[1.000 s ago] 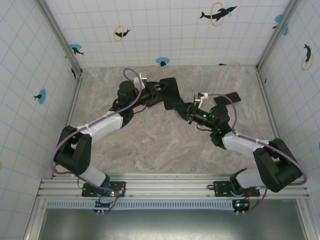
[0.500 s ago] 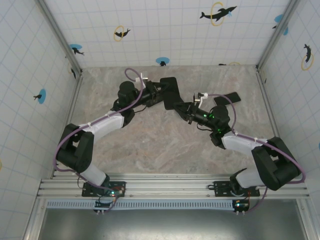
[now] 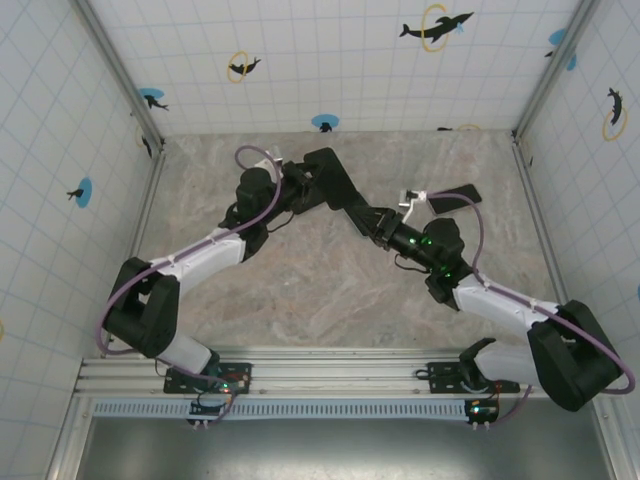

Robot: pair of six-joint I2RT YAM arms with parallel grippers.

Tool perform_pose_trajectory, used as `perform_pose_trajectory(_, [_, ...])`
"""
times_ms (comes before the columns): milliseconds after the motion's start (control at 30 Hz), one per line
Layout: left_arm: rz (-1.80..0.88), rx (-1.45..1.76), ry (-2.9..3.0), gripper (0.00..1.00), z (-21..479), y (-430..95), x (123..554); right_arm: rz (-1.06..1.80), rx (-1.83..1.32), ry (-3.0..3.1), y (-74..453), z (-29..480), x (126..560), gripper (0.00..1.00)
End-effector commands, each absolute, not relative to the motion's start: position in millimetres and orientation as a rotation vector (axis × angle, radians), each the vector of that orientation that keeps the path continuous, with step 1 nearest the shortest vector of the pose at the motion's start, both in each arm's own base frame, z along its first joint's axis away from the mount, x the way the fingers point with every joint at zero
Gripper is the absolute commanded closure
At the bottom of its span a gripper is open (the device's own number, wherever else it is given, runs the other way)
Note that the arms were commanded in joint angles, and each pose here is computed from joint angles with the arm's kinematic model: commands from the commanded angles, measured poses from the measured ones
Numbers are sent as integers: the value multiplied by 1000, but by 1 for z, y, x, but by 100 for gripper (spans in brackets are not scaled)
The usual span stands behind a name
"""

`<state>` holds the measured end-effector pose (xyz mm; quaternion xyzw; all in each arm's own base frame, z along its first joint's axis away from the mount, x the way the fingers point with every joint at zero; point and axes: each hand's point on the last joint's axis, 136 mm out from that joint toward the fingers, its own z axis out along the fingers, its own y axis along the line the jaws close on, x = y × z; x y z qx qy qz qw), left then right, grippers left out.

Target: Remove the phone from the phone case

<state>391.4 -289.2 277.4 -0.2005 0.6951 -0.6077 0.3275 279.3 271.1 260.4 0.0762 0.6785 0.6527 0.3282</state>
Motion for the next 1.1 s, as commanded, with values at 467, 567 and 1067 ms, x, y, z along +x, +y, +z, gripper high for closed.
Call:
perform_pose_trajectory(467, [-1651,-556,1678,100,314,-299,380,1765,114,1637,298,281,282,66])
perform_pose_trajectory(567, [-1656,-550,1682,100,314,-301,378,1771,110,1627,300,284,284,69])
perform_pose_trajectory(1067, [-1682,-548,1676,100,320,-304,375,1716,49,1682,306,275,285,86])
